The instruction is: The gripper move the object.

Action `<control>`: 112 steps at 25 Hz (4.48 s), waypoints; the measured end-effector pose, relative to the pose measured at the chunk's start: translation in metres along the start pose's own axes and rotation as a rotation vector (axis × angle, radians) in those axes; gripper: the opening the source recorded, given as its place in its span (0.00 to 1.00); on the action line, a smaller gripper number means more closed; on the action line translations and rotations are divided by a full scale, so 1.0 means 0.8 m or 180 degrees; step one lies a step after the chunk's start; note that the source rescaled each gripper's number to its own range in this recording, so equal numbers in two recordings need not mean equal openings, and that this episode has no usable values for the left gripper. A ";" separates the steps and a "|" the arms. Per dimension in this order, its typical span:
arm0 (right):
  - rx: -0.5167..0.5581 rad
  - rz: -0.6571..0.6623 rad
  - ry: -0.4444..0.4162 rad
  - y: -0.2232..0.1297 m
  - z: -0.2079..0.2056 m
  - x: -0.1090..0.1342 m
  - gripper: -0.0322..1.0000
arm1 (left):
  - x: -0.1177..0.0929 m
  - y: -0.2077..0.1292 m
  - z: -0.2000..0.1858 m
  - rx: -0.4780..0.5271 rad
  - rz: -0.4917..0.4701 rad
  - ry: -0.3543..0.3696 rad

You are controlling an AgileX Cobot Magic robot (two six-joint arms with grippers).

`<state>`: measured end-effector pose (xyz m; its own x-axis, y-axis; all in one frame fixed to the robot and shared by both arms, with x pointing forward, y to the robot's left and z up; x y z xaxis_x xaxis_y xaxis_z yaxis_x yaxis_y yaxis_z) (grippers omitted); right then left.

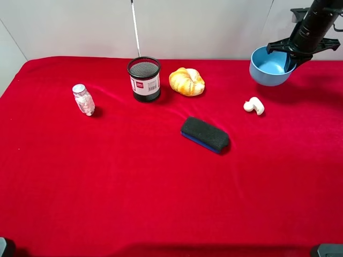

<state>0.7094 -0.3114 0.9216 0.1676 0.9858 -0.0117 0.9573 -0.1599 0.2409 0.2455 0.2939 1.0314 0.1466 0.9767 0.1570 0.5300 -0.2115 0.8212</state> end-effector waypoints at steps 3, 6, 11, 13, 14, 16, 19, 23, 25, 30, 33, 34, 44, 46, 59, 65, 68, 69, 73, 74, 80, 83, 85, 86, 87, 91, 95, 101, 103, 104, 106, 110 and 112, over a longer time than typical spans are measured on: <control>-0.0012 0.0051 -0.0012 0.002 0.007 -0.009 0.03 | 0.000 0.000 0.000 0.0000 0.0000 0.0000; 0.0044 0.0082 -0.0028 0.001 0.018 -0.016 0.03 | 0.000 0.000 0.000 0.0000 0.0000 0.0000; 0.0119 0.0084 -0.0045 -0.003 0.032 -0.017 0.03 | 0.000 0.000 0.000 0.0000 0.0000 0.0000; 0.0168 0.0084 -0.0049 -0.005 0.038 -0.017 0.03 | 0.000 0.000 0.000 0.0000 0.0000 0.0000; 0.0190 0.0085 -0.0050 -0.006 0.040 -0.017 0.03 | 0.000 0.000 0.000 0.0000 0.0000 0.0000; 0.0221 0.0086 -0.0052 -0.007 0.043 -0.017 0.03 | 0.000 0.000 0.000 0.0000 0.0000 0.0000; 0.0235 0.0086 -0.0054 -0.008 0.044 -0.017 0.03 | 0.000 0.000 0.000 0.0000 0.0000 0.0000; 0.0238 0.0086 -0.0055 -0.008 0.044 -0.017 0.03 | 0.000 0.000 0.000 0.0000 0.0000 0.0000; 0.0238 0.0093 -0.0055 -0.008 0.044 -0.017 0.07 | 0.000 0.000 0.000 0.0000 0.0000 0.0000; 0.0238 0.0096 -0.0055 -0.008 0.044 -0.017 0.40 | 0.000 0.000 0.000 0.0000 0.0000 0.0000; 0.0238 0.0114 -0.0056 -0.008 0.044 -0.017 0.65 | 0.000 0.000 0.000 0.0000 0.0000 0.0000; 0.0238 0.0126 -0.0056 -0.008 0.044 -0.017 0.72 | 0.000 0.000 0.000 0.0000 0.0000 0.0000; 0.0263 0.0143 -0.0062 -0.009 0.042 -0.017 0.83 | 0.000 0.000 0.000 0.0000 0.0000 0.0000; 0.0248 0.0145 -0.0060 -0.008 0.036 -0.018 0.83 | 0.000 0.000 0.000 0.0000 0.0000 0.0000; 0.0360 0.0209 -0.0089 -0.016 -0.033 -0.022 0.83 | 0.000 0.000 0.000 0.0000 0.0000 0.0000; 0.0430 0.0258 -0.0049 -0.022 -0.060 -0.021 0.83 | 0.000 0.000 0.000 0.0000 0.0000 0.0000; 0.0390 0.0292 0.0021 -0.023 -0.075 -0.019 0.83 | 0.000 0.000 0.000 0.0000 0.0000 0.0000; 0.0366 0.0305 0.0045 -0.022 -0.080 -0.018 0.83 | 0.000 0.000 0.000 0.0000 0.0000 0.0000; 0.0264 0.0345 0.0149 -0.022 -0.101 -0.015 0.83 | 0.000 0.000 0.000 0.0000 0.0000 0.0000; 0.0241 0.0332 0.0159 -0.022 -0.106 -0.012 0.83 | 0.000 0.000 0.000 0.0000 0.0000 0.0000; 0.0154 0.0115 0.0212 -0.033 -0.130 0.021 0.83 | 0.000 0.000 0.000 0.0000 0.0000 0.0000; 0.0160 -0.0010 0.0236 -0.042 -0.135 0.041 0.83 | 0.000 0.000 0.000 0.0000 0.0000 0.0000; 0.0186 -0.0089 0.0238 -0.050 -0.135 0.051 0.83 | 0.000 0.000 0.000 0.0000 0.0000 0.0000; 0.0222 -0.0123 0.0235 -0.055 -0.134 0.056 0.83 | 0.000 0.000 0.000 0.0000 0.0000 0.0000; 0.0250 -0.0151 0.0230 -0.060 -0.134 0.058 0.83 | 0.000 0.000 0.000 0.0000 0.0000 0.0000; 0.0346 -0.0242 0.0223 -0.083 -0.138 0.061 0.83 | 0.000 0.000 0.000 0.0000 0.0000 0.0000; 0.0401 -0.0261 0.0191 -0.108 -0.148 0.052 0.83 | 0.000 0.000 0.000 0.0000 0.0000 0.0000; 0.0346 -0.0257 0.0208 -0.150 -0.182 0.037 0.83 | 0.000 0.000 0.000 0.0000 0.0000 0.0000; 0.0272 -0.0255 0.0226 -0.165 -0.199 0.031 0.83 | 0.000 0.000 0.000 0.0000 0.0000 0.0000; 0.0251 -0.0254 0.0232 -0.173 -0.205 0.028 0.83 | 0.000 0.000 0.000 0.0000 0.0000 0.0000; 0.0151 -0.0250 0.0257 -0.190 -0.223 0.022 0.83 | 0.000 0.000 0.000 0.0000 0.0000 0.0000; -0.0102 -0.0239 0.0327 -0.223 -0.260 0.009 0.83 | 0.000 0.000 0.000 0.0000 0.0000 0.0000; -0.0228 -0.0228 0.0378 -0.240 -0.276 0.003 0.83 | 0.000 0.000 0.000 0.0000 0.0000 0.0000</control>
<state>0.4736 -0.2666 1.0898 0.0664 0.9944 0.0825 0.9458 -0.0891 0.3123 0.2455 0.2939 1.0314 0.1466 0.9767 0.1570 0.5300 -0.2115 0.8212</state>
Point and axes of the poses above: a point on each arm's last joint axis where the gripper is mounted, z pointing out along that axis toward the gripper, x along the wrist's bending axis when the last joint is at zero, y = z × x, the point moved 2 cm from there along z, pointing out along that axis toward the gripper, and after that the axes turned 9 degrees about z, right-handed, at the moved point
